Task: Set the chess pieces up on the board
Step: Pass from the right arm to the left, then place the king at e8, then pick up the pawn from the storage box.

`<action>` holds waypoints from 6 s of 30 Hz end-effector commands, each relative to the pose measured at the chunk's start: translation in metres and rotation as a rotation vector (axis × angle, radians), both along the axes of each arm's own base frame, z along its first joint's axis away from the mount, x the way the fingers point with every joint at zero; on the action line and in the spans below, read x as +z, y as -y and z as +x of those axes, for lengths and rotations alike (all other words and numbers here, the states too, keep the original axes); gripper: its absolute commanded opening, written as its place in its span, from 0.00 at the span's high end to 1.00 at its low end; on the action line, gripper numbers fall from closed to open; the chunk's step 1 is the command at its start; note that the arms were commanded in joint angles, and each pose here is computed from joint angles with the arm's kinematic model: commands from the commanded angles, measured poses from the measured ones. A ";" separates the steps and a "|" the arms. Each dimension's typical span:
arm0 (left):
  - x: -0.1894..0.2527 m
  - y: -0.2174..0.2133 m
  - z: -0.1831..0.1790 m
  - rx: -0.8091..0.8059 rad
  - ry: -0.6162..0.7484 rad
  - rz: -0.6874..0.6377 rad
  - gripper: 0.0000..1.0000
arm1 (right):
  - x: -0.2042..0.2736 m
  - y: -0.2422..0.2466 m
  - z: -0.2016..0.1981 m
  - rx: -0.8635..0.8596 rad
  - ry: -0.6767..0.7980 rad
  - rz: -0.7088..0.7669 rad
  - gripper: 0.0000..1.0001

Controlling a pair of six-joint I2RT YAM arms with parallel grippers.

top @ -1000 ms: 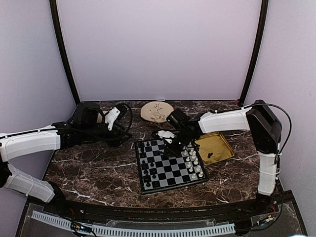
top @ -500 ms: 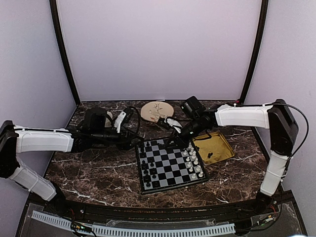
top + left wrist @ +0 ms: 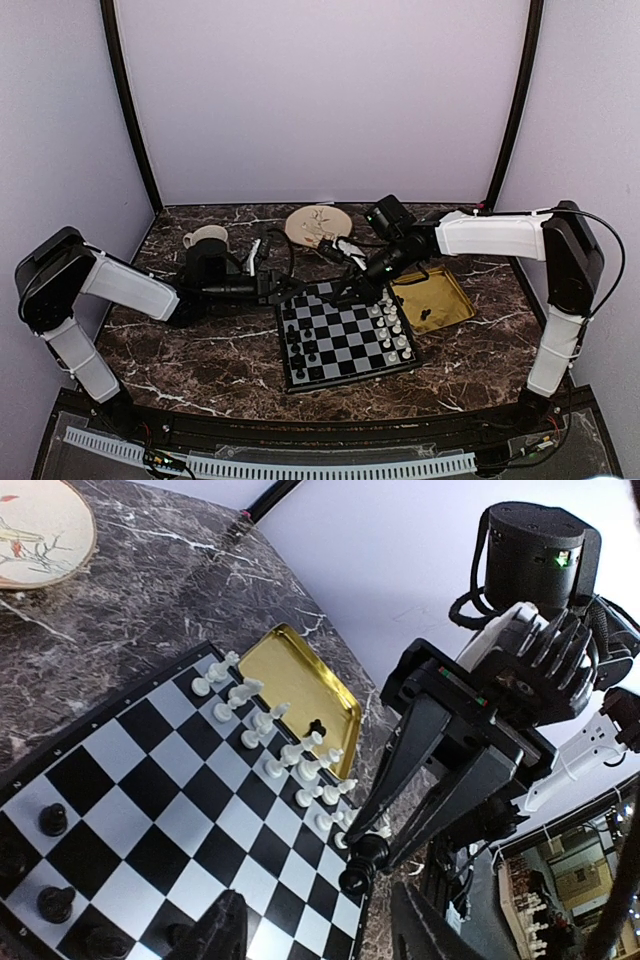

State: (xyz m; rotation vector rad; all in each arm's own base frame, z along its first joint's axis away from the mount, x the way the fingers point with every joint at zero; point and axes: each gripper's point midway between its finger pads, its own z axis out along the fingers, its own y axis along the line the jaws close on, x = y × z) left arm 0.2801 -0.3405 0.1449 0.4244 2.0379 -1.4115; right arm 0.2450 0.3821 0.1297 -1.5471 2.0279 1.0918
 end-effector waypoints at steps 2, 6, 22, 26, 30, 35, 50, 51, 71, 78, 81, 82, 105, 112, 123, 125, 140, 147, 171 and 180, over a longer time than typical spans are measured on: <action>0.011 0.023 -0.014 -0.080 -0.034 -0.099 0.51 | 0.009 -0.007 0.001 0.022 0.009 0.030 0.84; 0.009 0.036 -0.018 -0.117 -0.055 -0.108 0.54 | 0.007 -0.007 0.001 0.021 0.006 0.026 0.84; 0.012 0.047 -0.018 -0.156 -0.057 -0.145 0.72 | 0.003 -0.005 0.000 0.024 0.000 0.015 0.83; 0.012 0.049 -0.019 -0.168 -0.063 -0.149 0.80 | 0.004 -0.005 0.001 0.022 0.006 0.014 0.83; 0.013 0.050 -0.020 -0.176 -0.058 -0.151 0.88 | 0.003 -0.004 0.001 0.020 0.008 0.011 0.82; 0.019 0.049 -0.021 -0.189 -0.038 -0.147 0.94 | 0.005 -0.001 0.002 0.015 0.031 -0.001 0.72; 0.034 -0.029 -0.012 -0.109 0.319 0.575 0.95 | 0.052 0.078 0.049 -0.266 0.297 0.033 0.00; 0.031 -0.036 -0.013 -0.110 0.330 0.619 0.95 | 0.052 0.085 0.057 -0.310 0.304 0.031 0.00; -0.030 -0.038 -0.020 -0.275 0.384 0.840 0.93 | 0.035 0.091 0.040 -0.189 0.209 0.070 0.19; -0.040 -0.031 -0.017 -0.286 0.389 0.835 0.92 | 0.035 0.091 0.039 -0.182 0.212 0.067 0.20; -0.046 -0.030 -0.017 -0.291 0.383 0.837 0.92 | 0.033 0.092 0.039 -0.180 0.210 0.064 0.20; -0.048 -0.030 -0.016 -0.290 0.380 0.841 0.92 | 0.033 0.092 0.039 -0.179 0.211 0.065 0.20; -0.067 -0.013 -0.011 -0.305 0.336 0.810 0.89 | 0.023 0.092 0.035 -0.150 0.196 0.054 0.20; -0.069 -0.013 -0.009 -0.295 0.336 0.817 0.86 | 0.020 0.091 0.035 -0.145 0.185 0.052 0.20; -0.066 -0.014 -0.007 -0.285 0.346 0.819 0.79 | 0.019 0.091 0.034 -0.143 0.178 0.051 0.20; -0.065 -0.014 -0.007 -0.285 0.348 0.818 0.78 | 0.019 0.091 0.034 -0.141 0.176 0.051 0.20; -0.023 -0.021 -0.004 -0.188 0.407 0.775 0.69 | 0.036 0.109 0.055 -0.216 0.256 -0.024 0.25; 0.037 -0.023 -0.003 -0.119 0.525 0.689 0.66 | 0.025 0.148 0.079 -0.326 0.253 -0.231 0.45; 0.058 0.155 -0.015 -0.281 0.498 0.519 0.63 | -0.006 0.307 0.092 -0.809 0.120 -0.381 0.56; 0.037 0.193 -0.013 -0.317 0.501 0.513 0.63 | -0.010 0.293 0.068 -0.619 0.131 -0.349 0.60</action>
